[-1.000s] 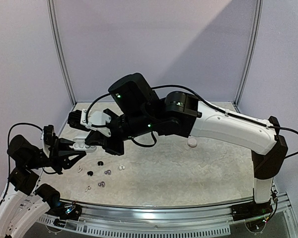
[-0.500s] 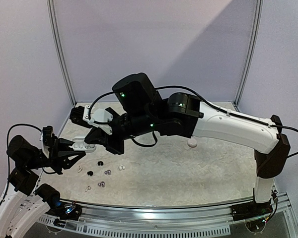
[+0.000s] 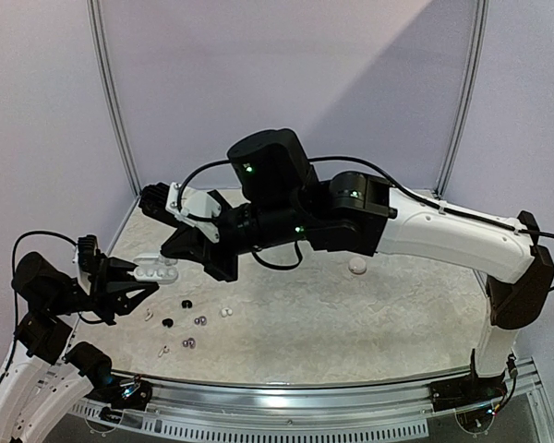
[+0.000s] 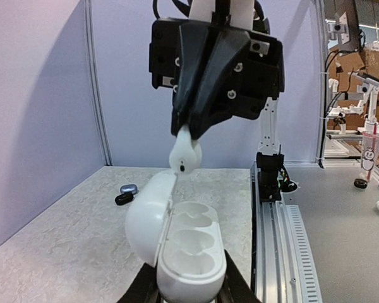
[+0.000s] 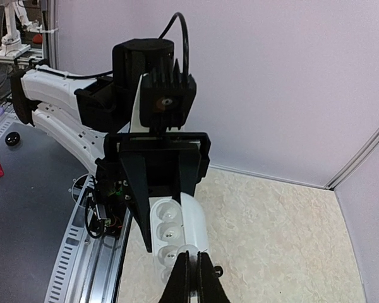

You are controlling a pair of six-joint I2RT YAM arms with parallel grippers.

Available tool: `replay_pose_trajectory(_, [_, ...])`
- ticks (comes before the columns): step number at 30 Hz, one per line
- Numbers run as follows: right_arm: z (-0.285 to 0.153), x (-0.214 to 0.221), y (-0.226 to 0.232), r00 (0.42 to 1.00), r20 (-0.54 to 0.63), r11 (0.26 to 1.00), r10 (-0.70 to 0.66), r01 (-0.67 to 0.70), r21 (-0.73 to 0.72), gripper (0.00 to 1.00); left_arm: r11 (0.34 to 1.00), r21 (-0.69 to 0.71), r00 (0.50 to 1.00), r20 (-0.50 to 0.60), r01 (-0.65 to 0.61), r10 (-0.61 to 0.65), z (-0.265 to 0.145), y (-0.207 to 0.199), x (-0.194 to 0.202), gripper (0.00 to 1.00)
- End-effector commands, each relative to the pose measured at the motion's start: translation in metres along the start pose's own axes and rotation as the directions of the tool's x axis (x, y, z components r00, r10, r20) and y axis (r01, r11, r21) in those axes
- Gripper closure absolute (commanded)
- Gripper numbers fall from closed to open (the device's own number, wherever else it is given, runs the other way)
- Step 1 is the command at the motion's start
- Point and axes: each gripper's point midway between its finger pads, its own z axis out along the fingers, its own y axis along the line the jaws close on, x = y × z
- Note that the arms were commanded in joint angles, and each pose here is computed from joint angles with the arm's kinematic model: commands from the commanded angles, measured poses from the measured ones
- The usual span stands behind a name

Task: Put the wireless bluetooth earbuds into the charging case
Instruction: Pick up the left earbud from the right side groove of the charging case, then insert the left earbud into the left side groove of the charging case.

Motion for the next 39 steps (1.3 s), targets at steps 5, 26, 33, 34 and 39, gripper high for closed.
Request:
replay_pose_trajectory(5, [-0.013, -0.033, -0.002, 0.993, 0.118, 1.000, 0.012, -0.010, -0.018, 1.00, 1.000, 0.026, 1.000, 0.006, -0.007, 0.007, 0.001, -0.006, -0.001, 1.00])
replay_pose_trajectory(26, [0.024, -0.031, 0.028, 0.993, 0.093, 0.996, -0.070, 0.074, -0.047, 1.00, 1.000, 0.008, 1.000, 0.012, 0.006, -0.006, 0.001, -0.002, -0.002, 1.00])
replay_pose_trajectory(33, [0.039, -0.017, 0.028, 0.995, 0.053, 0.995, -0.086, 0.088, -0.038, 1.00, 1.000, 0.007, 1.000, 0.013, 0.006, -0.006, 0.001, -0.002, -0.002, 1.00])
replay_pose_trajectory(34, [0.041, -0.015, 0.027, 0.995, 0.046, 0.995, -0.086, 0.088, -0.035, 1.00, 1.000, 0.007, 1.000, 0.012, 0.007, -0.007, 0.001, -0.002, -0.002, 1.00])
replay_pose_trajectory(39, [0.045, -0.006, 0.024, 0.996, 0.018, 0.996, -0.089, 0.089, -0.016, 1.00, 1.000, 0.007, 1.000, 0.013, 0.005, -0.005, 0.001, -0.002, -0.002, 1.00])
